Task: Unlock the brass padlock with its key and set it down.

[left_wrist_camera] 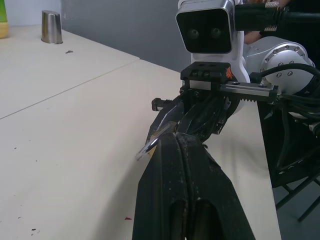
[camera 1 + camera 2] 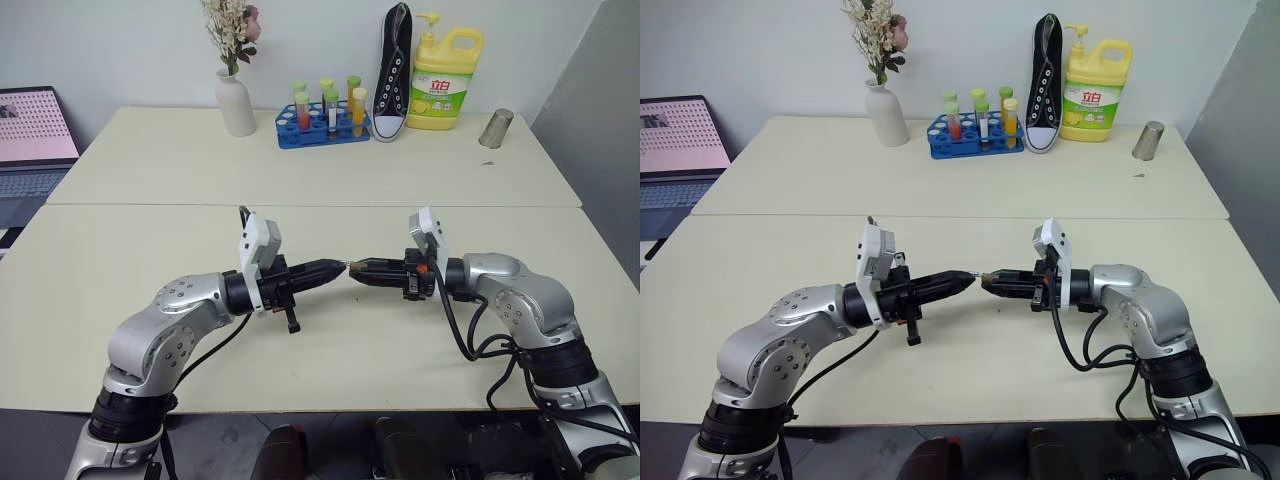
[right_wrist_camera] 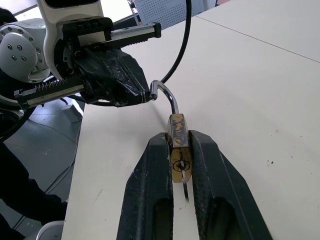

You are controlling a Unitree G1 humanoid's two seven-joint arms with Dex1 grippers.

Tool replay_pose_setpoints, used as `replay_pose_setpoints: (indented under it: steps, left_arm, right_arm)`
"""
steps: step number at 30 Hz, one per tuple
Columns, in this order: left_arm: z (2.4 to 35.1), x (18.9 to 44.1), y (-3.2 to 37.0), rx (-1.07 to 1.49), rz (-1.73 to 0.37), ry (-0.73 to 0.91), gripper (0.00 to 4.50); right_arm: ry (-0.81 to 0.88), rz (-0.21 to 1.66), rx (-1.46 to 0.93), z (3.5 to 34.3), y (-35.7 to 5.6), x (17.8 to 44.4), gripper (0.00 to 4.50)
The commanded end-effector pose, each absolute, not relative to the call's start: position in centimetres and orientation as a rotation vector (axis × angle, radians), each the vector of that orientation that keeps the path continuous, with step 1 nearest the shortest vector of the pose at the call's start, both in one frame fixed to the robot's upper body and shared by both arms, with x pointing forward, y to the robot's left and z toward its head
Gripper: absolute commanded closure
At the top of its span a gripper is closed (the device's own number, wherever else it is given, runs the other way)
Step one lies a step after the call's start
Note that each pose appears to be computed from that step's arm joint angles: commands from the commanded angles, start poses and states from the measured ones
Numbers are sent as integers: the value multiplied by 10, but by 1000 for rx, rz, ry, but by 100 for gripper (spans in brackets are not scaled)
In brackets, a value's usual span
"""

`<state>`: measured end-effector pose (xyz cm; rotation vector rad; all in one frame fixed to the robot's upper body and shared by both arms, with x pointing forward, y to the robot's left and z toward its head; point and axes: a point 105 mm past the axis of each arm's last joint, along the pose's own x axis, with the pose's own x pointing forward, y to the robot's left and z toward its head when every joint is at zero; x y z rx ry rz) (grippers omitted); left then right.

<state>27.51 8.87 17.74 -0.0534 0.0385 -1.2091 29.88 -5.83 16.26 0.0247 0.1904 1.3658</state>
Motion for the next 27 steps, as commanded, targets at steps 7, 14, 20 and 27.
replay_pose_setpoints:
  steps: [7, 14, 20, 27]
  left_arm:
    - [189, 276, 88, -30, -1211, -17, 450]
    - [189, 279, 90, -17, -1187, -23, 450]
    - [188, 281, 88, -9, -1183, -34, 450]
    - [188, 275, 88, 41, -1197, -46, 450]
  right_arm:
    - [152, 1397, 15, 170, -57, 295, 436]
    - [150, 1401, 17, 171, -56, 295, 436]
    - [150, 1403, 18, 171, -56, 294, 436]
    - [153, 1399, 16, 171, -56, 294, 436]
